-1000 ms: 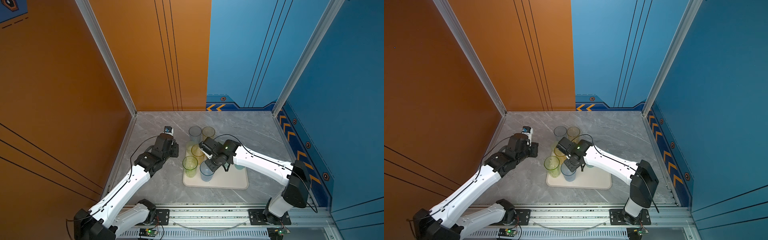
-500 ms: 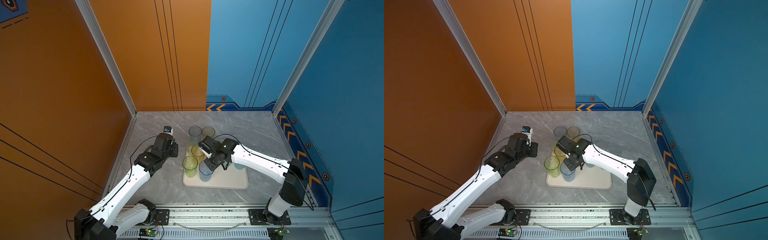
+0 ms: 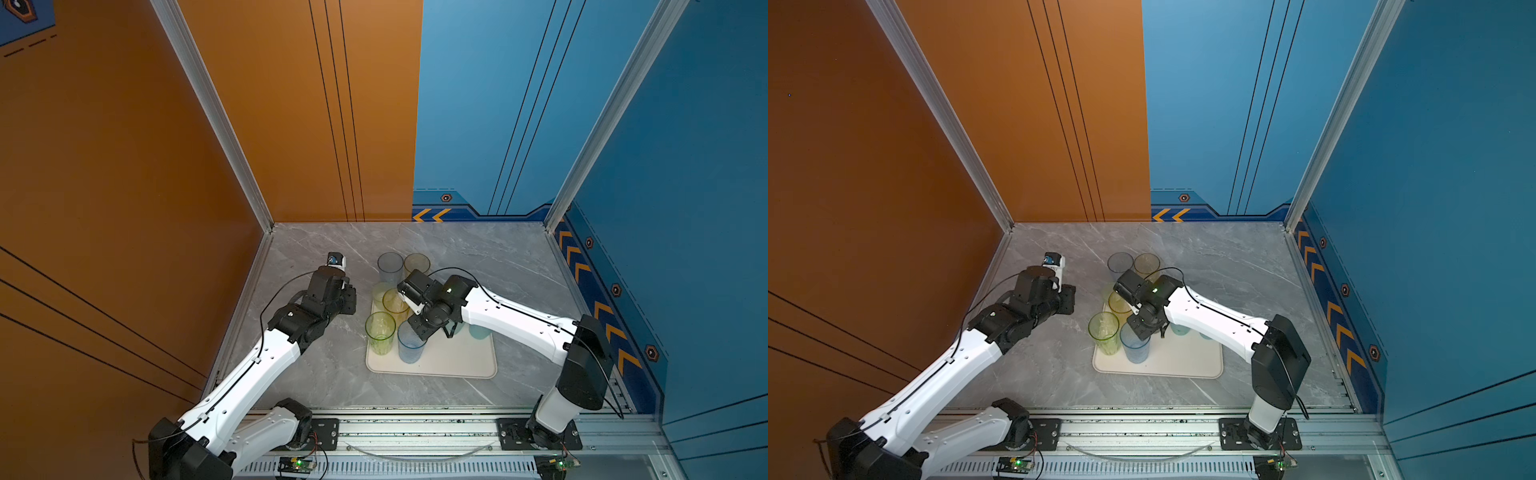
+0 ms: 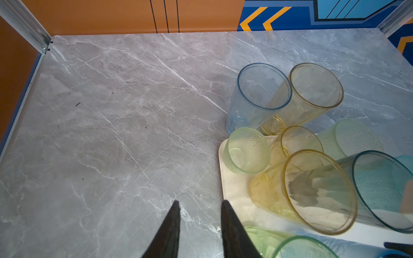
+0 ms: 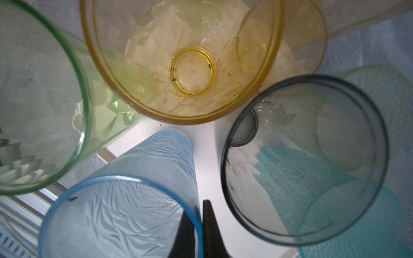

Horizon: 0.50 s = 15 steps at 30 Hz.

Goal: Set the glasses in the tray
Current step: 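Carry the light blue cup over the tray and lower it onto the near side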

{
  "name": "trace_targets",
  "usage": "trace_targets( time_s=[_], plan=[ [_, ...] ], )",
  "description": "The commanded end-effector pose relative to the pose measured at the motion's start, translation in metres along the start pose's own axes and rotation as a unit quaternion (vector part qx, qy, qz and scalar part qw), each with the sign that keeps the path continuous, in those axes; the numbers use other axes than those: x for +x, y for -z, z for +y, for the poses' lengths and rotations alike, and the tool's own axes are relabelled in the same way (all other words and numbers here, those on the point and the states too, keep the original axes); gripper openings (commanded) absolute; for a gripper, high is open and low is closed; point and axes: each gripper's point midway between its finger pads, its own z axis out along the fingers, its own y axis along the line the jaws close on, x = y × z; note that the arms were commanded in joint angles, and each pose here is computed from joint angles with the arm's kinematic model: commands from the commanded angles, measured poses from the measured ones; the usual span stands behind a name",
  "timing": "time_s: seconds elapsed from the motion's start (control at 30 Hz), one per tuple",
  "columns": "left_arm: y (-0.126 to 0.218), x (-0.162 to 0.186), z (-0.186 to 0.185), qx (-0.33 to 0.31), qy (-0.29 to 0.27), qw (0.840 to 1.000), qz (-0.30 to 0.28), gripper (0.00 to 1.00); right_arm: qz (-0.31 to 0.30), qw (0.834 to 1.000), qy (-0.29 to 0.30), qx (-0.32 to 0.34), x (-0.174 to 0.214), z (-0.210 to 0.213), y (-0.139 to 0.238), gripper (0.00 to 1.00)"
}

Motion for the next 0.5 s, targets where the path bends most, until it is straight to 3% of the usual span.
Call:
trace_targets(
  time_s=[0.0, 0.47],
  plan=[
    [0.0027, -0.0026, 0.0015, 0.003, -0.005, 1.0, 0.005, 0.32, -0.003, 1.0, -0.014, -0.012, -0.0069, 0.0037, -0.0017, 0.04],
    [0.0042, -0.0018, 0.0022, 0.003, -0.004, 1.0, 0.005, 0.33, -0.006, 1.0, -0.021, -0.015, -0.0086, 0.0034, -0.0022, 0.09]
  ],
)
